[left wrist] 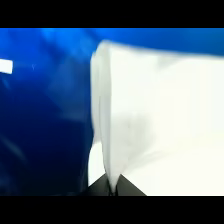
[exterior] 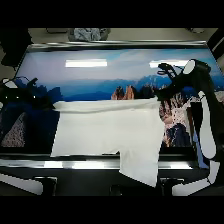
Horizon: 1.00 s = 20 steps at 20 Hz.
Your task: Fold the shirts.
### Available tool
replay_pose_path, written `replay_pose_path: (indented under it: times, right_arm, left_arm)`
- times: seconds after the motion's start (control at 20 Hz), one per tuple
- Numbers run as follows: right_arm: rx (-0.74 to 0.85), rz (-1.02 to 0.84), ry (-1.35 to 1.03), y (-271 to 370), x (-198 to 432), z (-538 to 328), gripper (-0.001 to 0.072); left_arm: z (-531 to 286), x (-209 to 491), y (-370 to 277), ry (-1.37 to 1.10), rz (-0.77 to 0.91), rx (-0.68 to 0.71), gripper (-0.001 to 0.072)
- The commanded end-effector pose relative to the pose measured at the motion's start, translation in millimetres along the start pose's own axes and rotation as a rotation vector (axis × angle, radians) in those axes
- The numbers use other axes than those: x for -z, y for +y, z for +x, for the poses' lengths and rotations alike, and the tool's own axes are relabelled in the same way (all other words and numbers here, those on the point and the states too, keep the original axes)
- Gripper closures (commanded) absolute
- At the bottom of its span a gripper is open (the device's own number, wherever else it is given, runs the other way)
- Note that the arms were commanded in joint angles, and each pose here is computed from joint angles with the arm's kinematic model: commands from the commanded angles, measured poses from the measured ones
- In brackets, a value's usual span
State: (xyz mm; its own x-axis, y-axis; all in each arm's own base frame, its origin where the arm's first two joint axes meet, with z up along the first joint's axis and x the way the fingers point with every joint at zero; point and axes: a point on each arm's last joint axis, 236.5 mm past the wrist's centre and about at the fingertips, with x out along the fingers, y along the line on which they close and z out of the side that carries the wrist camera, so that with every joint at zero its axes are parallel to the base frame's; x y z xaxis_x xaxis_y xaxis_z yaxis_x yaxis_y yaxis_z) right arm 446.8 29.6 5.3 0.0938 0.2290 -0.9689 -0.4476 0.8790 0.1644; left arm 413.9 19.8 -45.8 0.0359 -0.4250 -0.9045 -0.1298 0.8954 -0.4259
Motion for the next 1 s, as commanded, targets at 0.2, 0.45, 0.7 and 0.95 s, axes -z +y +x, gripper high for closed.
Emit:
replay_pose_path:
  times: [0.2, 0.45, 0.7, 0.95]
  right_arm:
    - [-0.139, 0.047, 0.213, 34, 75, 44, 0.0669]
    - [-0.146, 0.082, 0.228, 36, 86, 64, 0.0669]
    - [-0.096, 0.052, 0.189, 25, 77, 54, 0.0238]
    - [-0.096, 0.039, 0.301, 18, 124, 11, 0.0237]
  left_arm:
    - [23, 89, 15, 0.322, -0.056, -0.043, 0.0682]
    - [29, 104, 9, 0.375, -0.049, -0.038, 0.0682]
    - [14, 105, 12, 0.35, -0.077, -0.032, 0.0263]
    - [-41, 121, 22, 0.221, -0.187, -0.043, 0.025]
